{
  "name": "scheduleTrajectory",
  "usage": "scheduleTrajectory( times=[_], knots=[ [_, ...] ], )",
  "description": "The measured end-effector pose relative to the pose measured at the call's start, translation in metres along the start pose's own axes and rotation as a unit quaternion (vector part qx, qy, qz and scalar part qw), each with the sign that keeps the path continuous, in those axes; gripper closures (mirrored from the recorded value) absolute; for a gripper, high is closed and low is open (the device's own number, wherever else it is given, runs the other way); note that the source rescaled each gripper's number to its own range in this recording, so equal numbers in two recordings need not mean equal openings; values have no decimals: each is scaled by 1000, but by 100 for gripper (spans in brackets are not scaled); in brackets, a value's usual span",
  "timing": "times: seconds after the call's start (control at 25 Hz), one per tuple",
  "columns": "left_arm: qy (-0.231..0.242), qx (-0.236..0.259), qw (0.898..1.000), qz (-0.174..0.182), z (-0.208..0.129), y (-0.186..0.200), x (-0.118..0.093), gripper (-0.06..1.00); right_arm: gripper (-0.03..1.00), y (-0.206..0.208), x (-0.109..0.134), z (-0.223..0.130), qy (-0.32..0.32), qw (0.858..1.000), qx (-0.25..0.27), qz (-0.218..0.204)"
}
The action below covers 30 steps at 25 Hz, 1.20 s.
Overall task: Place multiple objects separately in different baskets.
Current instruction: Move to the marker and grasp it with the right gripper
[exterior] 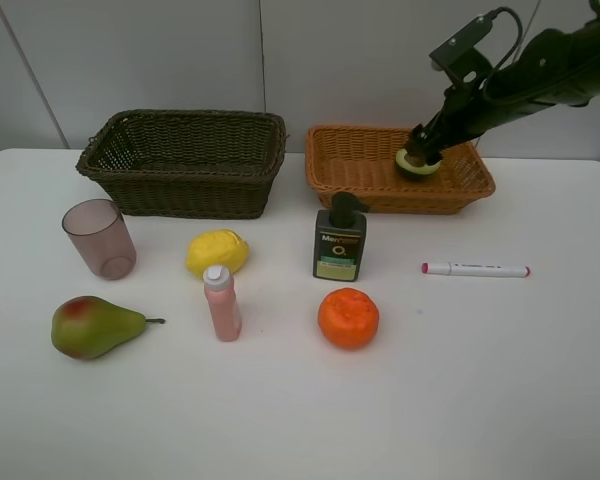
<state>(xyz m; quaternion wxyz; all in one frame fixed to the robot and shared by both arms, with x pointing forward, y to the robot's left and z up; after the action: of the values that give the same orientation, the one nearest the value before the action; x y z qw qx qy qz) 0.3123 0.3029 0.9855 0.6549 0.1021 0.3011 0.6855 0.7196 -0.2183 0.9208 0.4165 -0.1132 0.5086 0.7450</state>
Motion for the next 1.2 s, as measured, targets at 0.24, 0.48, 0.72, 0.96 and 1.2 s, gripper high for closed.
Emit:
scheduleTrajectory(
  times=[0.24, 0.48, 0.72, 0.96, 1.2],
  knots=[
    [0, 0, 1000, 0, 0, 0, 0, -5, -2, 35, 6, -2, 19, 998, 34, 54],
    [0, 0, 1000, 0, 0, 0, 0, -5, -2, 58, 25, -31, 82, 980, 120, 133],
    [0, 0, 1000, 0, 0, 0, 0, -5, -2, 64, 43, -51, 99, 966, 162, 175],
    [0, 0, 1000, 0, 0, 0, 0, -5, -2, 59, 75, -77, 114, 957, 177, 199],
    [0, 0, 1000, 0, 0, 0, 0, -5, -2, 55, 98, -95, 127, 955, 176, 205]
  ],
)
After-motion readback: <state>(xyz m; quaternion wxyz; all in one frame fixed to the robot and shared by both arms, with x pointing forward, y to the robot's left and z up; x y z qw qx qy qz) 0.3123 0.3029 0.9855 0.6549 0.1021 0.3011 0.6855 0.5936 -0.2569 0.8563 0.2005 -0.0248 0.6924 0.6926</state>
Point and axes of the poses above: a point on each arm's last joint axis where the gripper is mounted, y pointing back along that axis away from the gripper, x along the wrist's bending axis when the last joint is at zero, z = x × y, the point moved 8 cm from there along -y, pointing out along that axis toward the gripper, and after that the axes turned 15 degrees about y, right-handed, at the moved point
